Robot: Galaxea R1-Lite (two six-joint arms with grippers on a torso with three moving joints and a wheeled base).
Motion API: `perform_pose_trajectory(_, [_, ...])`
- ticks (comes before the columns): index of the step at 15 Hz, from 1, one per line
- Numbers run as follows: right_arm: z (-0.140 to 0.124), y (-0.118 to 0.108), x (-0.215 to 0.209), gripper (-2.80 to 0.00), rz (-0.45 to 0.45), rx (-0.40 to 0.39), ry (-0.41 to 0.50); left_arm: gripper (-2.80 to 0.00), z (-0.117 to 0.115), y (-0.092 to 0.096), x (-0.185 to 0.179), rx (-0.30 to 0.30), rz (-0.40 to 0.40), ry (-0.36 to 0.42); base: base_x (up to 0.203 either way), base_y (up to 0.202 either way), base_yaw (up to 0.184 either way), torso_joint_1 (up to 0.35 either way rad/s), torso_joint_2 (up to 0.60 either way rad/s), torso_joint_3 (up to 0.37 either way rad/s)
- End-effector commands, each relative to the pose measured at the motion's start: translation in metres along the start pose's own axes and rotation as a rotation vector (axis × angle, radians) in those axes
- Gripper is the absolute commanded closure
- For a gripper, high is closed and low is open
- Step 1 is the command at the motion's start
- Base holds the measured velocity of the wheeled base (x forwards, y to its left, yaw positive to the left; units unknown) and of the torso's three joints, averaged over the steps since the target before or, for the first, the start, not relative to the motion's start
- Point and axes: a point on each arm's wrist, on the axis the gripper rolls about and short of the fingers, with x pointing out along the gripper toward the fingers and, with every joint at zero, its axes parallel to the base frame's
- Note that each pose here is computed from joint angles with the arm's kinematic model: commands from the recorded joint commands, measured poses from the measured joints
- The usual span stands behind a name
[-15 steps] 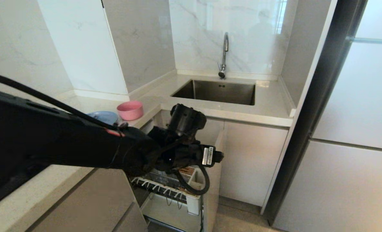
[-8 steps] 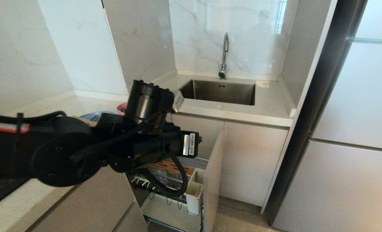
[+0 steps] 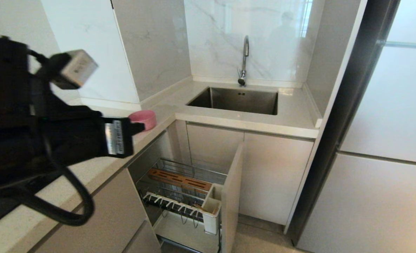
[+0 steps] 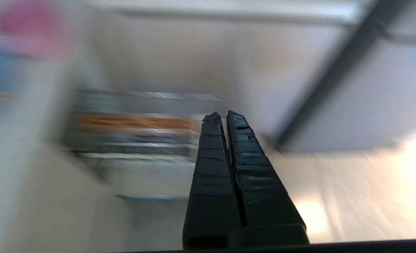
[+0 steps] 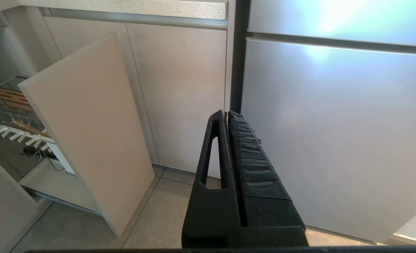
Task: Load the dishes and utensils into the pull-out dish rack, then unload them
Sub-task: Pick up the bowl and place it in the cupboard
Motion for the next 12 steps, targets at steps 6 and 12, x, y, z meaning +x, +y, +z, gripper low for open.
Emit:
perform_pose_trajectory(6, [-0.002, 0.000, 0.001, 0.00, 0.000, 0.000, 0.008, 0.00, -0.006, 0.067, -0.142, -0.018, 0.284, -0.298, 0.000, 0.000, 0.000, 0.000, 0.00, 0.000])
perform_pose_trajectory(12, [-0.002, 0.000, 0.001, 0.00, 0.000, 0.000, 0.007, 0.00, -0.067, 0.066, -0.182, 0.056, 0.477, -0.329, 0.000, 0.000, 0.000, 0.000, 0.00, 0.000])
